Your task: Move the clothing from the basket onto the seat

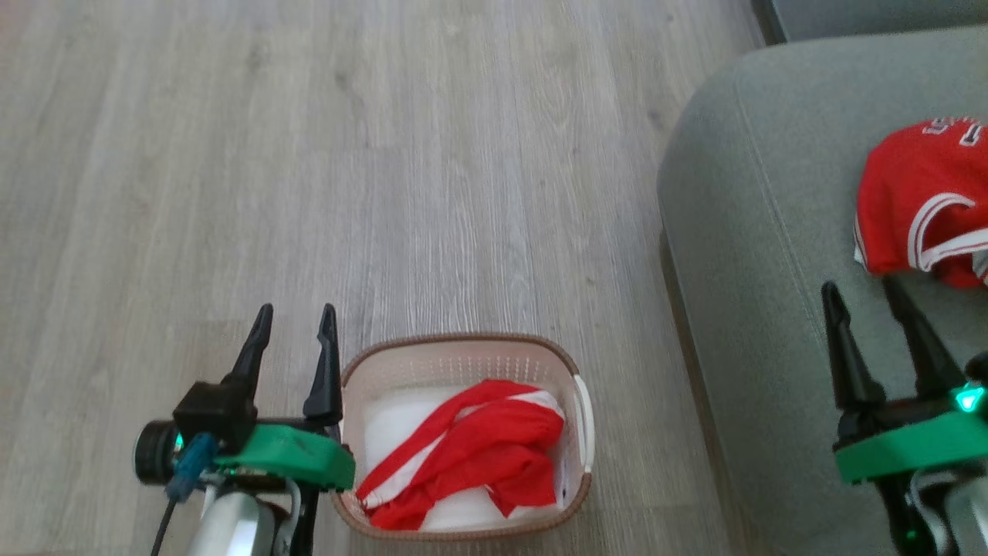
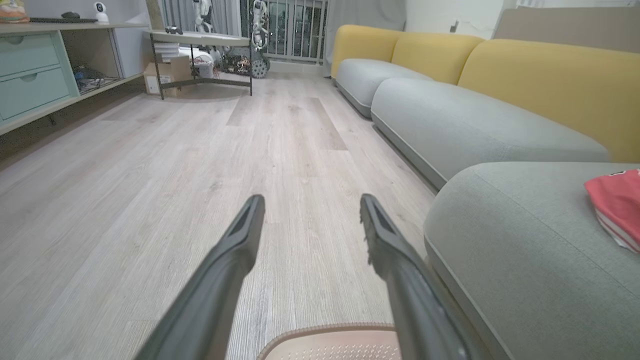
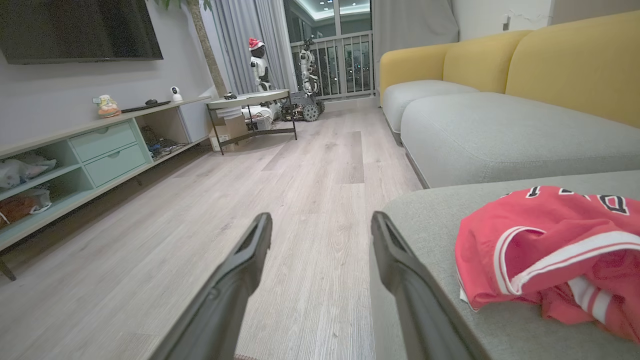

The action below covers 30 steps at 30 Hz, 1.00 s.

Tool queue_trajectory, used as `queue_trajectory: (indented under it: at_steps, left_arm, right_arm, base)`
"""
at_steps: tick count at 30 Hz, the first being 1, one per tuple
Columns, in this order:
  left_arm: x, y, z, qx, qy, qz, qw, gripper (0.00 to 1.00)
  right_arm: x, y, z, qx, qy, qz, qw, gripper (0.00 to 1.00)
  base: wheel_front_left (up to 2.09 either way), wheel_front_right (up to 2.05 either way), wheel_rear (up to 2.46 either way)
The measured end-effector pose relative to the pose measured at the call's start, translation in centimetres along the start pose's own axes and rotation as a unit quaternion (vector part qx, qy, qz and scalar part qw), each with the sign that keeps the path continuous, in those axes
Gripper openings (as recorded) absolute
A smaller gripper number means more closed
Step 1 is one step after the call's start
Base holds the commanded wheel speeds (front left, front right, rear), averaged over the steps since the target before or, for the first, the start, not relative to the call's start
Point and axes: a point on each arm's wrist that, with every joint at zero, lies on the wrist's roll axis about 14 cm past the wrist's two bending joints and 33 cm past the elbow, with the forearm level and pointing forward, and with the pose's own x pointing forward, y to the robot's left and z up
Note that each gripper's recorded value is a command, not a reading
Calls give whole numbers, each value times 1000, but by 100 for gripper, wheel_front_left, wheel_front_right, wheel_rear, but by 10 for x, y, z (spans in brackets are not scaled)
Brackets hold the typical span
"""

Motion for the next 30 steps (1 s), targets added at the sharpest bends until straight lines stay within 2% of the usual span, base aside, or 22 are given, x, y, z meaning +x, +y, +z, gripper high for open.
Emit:
queue_trajectory:
  at_steps: [11, 17, 22, 30]
  left_arm:
    - [53, -20, -58, -14, 74, -25, 997, 100]
    - [76, -33, -111, -23, 138, -38, 989, 100]
    - [87, -43, -160, -32, 201, -54, 978, 100]
    - [87, -55, -240, -68, 306, -66, 947, 100]
  right_arm:
    - [49, -21, 5, -6, -11, 1, 1000, 100]
    - [78, -33, 6, -17, -22, 1, 1000, 100]
    - [97, -46, 3, -20, -27, -6, 999, 100]
    - [126, -57, -4, -23, -41, -7, 999, 100]
  base:
    - [0, 0, 0]
    - [0, 0, 0]
    - [0, 0, 0]
    - [0, 0, 0]
